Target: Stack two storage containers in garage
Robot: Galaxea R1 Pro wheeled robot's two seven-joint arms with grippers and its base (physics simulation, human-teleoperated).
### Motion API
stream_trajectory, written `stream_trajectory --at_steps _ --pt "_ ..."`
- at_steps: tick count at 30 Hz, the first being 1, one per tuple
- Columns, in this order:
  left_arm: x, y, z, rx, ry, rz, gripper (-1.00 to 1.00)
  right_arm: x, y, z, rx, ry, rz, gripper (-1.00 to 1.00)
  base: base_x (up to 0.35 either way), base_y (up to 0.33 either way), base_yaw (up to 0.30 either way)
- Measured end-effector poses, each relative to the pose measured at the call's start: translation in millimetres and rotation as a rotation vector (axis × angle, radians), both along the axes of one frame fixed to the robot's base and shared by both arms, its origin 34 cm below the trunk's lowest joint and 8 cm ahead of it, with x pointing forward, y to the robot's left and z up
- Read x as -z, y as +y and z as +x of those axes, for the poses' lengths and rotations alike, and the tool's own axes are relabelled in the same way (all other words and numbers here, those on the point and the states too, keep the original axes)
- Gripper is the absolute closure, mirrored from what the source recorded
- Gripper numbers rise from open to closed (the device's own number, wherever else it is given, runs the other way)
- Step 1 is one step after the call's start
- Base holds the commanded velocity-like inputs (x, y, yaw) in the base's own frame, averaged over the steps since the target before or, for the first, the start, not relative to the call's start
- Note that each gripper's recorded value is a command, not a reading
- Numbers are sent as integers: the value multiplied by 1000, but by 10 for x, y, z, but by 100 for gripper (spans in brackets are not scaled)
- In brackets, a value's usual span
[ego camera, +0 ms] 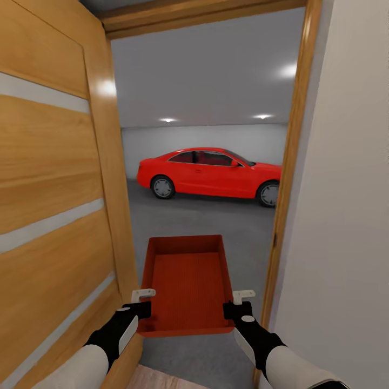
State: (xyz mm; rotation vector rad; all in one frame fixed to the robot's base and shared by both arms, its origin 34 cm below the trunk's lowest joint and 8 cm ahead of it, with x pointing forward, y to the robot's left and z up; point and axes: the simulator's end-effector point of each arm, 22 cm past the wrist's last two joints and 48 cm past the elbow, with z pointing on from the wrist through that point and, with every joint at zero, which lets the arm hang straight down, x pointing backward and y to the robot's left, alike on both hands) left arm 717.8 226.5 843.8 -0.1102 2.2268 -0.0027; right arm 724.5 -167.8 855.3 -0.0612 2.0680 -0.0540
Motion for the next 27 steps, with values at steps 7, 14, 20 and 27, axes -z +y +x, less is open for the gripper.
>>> stream_trajectory --at_steps 7,14,20,27 --pt "-1 0 0 0 0 0 100 -1 0 0 0 0 0 100 168 274 -285" --pt "0 0 0 0 0 0 100 -1 0 0 0 0 0 100 168 219 -285" --pt "-2 0 1 0 0 0 100 -2 0 2 0 0 -1 100 168 185 -285" --pt "-3 1 3 -1 -1 0 100 -4 1 5 -1 -1 -1 100 124 120 -188"
